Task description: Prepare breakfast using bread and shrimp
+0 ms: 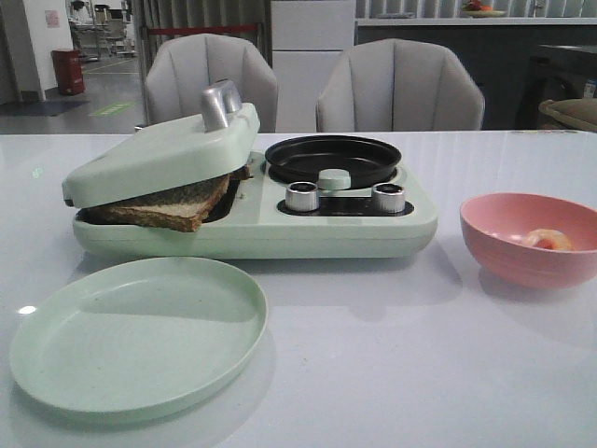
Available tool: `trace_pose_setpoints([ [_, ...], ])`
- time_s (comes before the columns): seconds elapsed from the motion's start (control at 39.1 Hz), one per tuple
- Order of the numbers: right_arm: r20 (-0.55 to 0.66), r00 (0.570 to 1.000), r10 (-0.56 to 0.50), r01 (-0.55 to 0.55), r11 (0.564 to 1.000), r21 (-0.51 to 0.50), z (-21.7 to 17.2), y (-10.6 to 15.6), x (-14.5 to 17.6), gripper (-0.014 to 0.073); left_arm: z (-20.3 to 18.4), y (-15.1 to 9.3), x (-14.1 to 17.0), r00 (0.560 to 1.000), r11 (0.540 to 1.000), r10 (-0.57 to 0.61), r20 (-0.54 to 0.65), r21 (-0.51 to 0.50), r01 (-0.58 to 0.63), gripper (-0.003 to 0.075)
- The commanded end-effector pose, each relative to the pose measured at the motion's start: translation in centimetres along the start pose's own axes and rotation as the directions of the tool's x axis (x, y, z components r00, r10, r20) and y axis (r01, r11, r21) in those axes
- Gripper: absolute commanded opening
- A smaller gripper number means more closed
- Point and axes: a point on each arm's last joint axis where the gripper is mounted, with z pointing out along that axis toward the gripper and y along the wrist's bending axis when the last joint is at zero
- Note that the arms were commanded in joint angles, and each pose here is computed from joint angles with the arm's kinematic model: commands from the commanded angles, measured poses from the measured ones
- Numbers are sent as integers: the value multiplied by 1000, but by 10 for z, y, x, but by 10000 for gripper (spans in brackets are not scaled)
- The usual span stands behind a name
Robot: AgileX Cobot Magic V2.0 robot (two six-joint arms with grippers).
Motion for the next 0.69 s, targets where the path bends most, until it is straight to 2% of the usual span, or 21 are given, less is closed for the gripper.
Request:
trace_pose_setpoints([
  [0.0, 106, 994, -7, 7, 1000, -5, -2, 2, -16, 605, -20, -2, 2, 986, 1000, -18, 164, -18, 21, 114],
  [0.2, 106, 994, -7, 7, 1000, -5, -2, 2, -16, 605, -45, -13, 49, 956, 999, -35, 291, -22, 44, 114],
  [0.33, 119, 993, -7, 7, 1000, -7, -2, 2, -18, 605, -49, -22, 79, 939, 995, -96, 329, 27, 92, 114],
  [0.43, 135, 991, -7, 9, 1000, -9, -2, 2, -19, 605, -50, -26, 100, 929, 995, -98, 356, 26, 95, 114],
  [0.66, 150, 988, -24, 25, 1000, -7, -2, 2, -20, 605, -56, -28, 114, 885, 995, -90, 457, 9, 96, 114],
])
